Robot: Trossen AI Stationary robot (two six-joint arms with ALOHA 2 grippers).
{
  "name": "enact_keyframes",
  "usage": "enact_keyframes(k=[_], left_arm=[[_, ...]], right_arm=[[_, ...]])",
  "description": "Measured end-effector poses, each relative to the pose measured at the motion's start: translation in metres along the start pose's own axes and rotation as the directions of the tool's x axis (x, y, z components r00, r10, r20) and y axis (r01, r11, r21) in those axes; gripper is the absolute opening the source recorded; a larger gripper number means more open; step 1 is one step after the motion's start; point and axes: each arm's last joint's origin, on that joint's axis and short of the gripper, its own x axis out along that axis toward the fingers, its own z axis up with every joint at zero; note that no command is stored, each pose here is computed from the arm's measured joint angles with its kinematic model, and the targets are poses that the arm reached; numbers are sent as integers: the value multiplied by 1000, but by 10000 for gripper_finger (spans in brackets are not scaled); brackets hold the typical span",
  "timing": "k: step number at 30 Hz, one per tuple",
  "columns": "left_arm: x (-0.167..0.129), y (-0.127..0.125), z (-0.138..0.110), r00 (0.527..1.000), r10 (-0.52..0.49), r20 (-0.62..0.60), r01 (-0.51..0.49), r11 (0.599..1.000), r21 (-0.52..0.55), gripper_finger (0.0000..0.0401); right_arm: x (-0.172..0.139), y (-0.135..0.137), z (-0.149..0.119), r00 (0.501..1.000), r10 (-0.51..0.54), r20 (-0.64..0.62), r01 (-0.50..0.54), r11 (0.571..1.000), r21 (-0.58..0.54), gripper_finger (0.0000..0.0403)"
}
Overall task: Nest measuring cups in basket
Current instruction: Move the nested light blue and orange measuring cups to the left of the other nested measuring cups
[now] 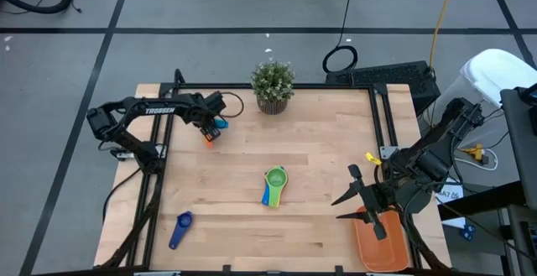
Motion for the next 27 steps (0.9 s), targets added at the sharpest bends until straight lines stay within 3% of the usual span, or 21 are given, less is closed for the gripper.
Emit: enact_keyframes(k=[10,27], left_arm=[[-2,-12,-2,999,-36,-1,36,999,20,179],[-17,-71,-12,988,-153,27,147,977,156,179]], right_arm=[[2,-5,2,1000,-24,9,24,1000,-15,144],[3,-6,6,999,-18,49,21,997,-69,144]])
